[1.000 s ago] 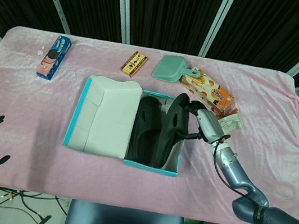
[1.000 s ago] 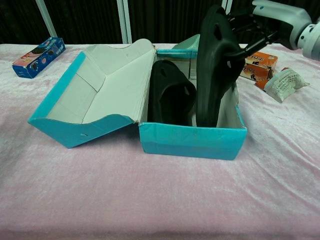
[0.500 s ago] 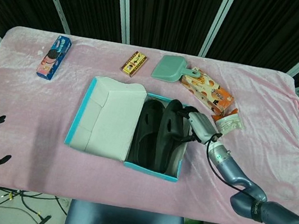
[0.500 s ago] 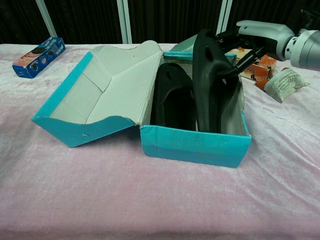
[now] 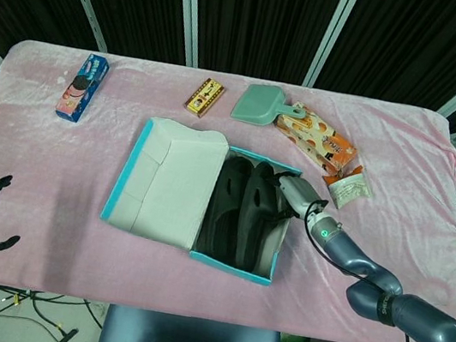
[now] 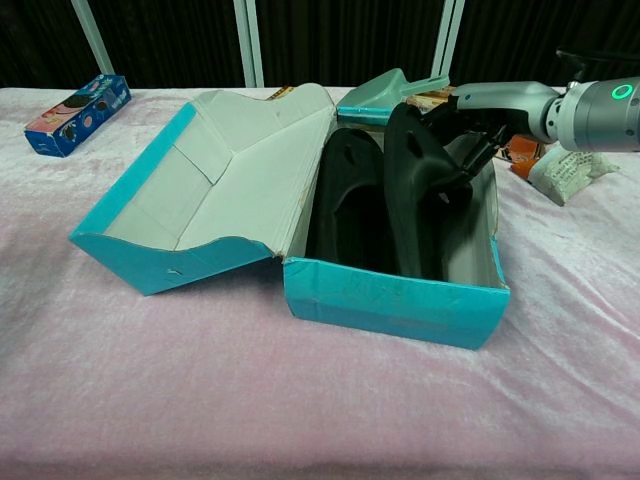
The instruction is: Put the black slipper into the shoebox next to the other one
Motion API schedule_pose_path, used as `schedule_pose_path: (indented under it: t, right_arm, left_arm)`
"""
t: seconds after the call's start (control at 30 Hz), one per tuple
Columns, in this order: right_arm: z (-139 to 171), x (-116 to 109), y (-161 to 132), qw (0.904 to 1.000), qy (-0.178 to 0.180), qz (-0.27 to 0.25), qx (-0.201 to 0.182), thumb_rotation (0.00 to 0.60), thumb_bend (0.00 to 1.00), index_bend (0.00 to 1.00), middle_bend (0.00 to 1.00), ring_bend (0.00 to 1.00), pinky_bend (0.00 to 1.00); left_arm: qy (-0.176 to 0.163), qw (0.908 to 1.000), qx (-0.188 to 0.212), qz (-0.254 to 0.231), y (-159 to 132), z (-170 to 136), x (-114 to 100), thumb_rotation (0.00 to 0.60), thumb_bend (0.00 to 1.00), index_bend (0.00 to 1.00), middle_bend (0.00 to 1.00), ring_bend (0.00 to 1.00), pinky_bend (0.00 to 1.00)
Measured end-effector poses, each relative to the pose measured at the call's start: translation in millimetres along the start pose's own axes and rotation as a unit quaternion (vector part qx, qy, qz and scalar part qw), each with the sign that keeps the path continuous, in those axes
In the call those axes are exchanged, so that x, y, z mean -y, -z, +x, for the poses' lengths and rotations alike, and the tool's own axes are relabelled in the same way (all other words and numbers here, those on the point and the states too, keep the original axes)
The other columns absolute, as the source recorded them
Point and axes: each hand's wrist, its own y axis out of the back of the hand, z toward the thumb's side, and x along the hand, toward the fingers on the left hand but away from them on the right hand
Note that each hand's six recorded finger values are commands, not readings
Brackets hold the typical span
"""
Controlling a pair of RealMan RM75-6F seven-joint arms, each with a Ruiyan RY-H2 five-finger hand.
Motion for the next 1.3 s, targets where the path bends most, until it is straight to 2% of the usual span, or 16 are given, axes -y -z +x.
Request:
schedule_pose_path:
  t: [0.07,0.17,0.23,0.67,0.8,0.9,1.1,1.17,1.27,1.3]
  right_arm:
    - [-0.8,-0.5,0.0,0.9999,-0.003,0.011,0.002,0.600,0.23,0.29,0.22,0.03,0.10]
    - [0.8,-2.0,-1.4,0.9998,-0.005,0.020,0.002,0.600,0.23,0.07,0.06,0.00,0.10]
    - [2.9,-3.2,-2.5,0.9996,-0.006,0.029,0.001,0.600,0.23,0.01,0.01,0.00,0.09]
    - [36.1,-17.6,-13.4,0.9962,-0.014,0.086,-0.002,0.600,0.23,0.00,0.00,0.00,0.06]
    - [44.4,-25.1,-8.9,0.9941,-0.012,0.107,0.013,0.600,0.13,0.00,0.00,0.00,0.06]
    - [48.1,-27.2,-5.3,0.9933,-0.010,0.113,0.024,0.600,0.00,0.00,0.00,0.00,0.06]
    - [53.2,-29.3,-4.1,0.9931,0.002,0.113,0.031,0.600,0.00,0.00,0.00,0.00,0.06]
    - [56.8,-30.9,-7.3,0.9932,0.005,0.113,0.027,0.600,0.08,0.00,0.00,0.00,0.06]
    - [65.7,-36.9,-13.1,0.9930,0.009,0.116,0.020,0.600,0.38,0.00,0.00,0.00,0.06]
    - [70.0,-39.6,-15.8,0.9928,0.010,0.118,0.016,0.600,0.44,0.00,0.00,0.00,0.06]
  left_arm:
    - [0.000,1.0000,0.000,0.001,0.2,-0.1,0.1,0.600,0.00,0.08,0.17,0.16,0.01]
    - [0.000,1.0000,0.000,0.001,0.4,-0.1,-0.1,0.600,0.00,0.08,0.17,0.16,0.01]
    - [0.000,1.0000,0.000,0.000,0.5,-0.2,-0.4,0.600,0.00,0.08,0.17,0.16,0.01]
    - [-0.005,1.0000,0.006,0.000,-0.9,-0.5,-2.4,0.600,0.00,0.07,0.17,0.16,0.01]
    - [-0.005,1.0000,0.007,-0.001,-1.7,-0.8,-2.3,0.600,0.00,0.07,0.17,0.16,0.01]
    - [-0.004,1.0000,0.008,-0.001,-1.9,-1.1,-1.8,0.600,0.00,0.07,0.17,0.16,0.01]
    - [-0.006,0.9999,0.008,-0.001,-1.7,-2.0,-3.6,0.600,0.00,0.06,0.16,0.16,0.01]
    - [-0.006,1.0000,0.008,0.000,-1.5,-2.2,-4.1,0.600,0.00,0.06,0.16,0.16,0.01]
    - [-0.006,1.0000,0.007,0.000,-1.0,-2.5,-4.5,0.600,0.00,0.06,0.16,0.16,0.01]
    - [-0.006,1.0000,0.006,0.000,-0.9,-2.6,-4.5,0.600,0.00,0.06,0.16,0.16,0.01]
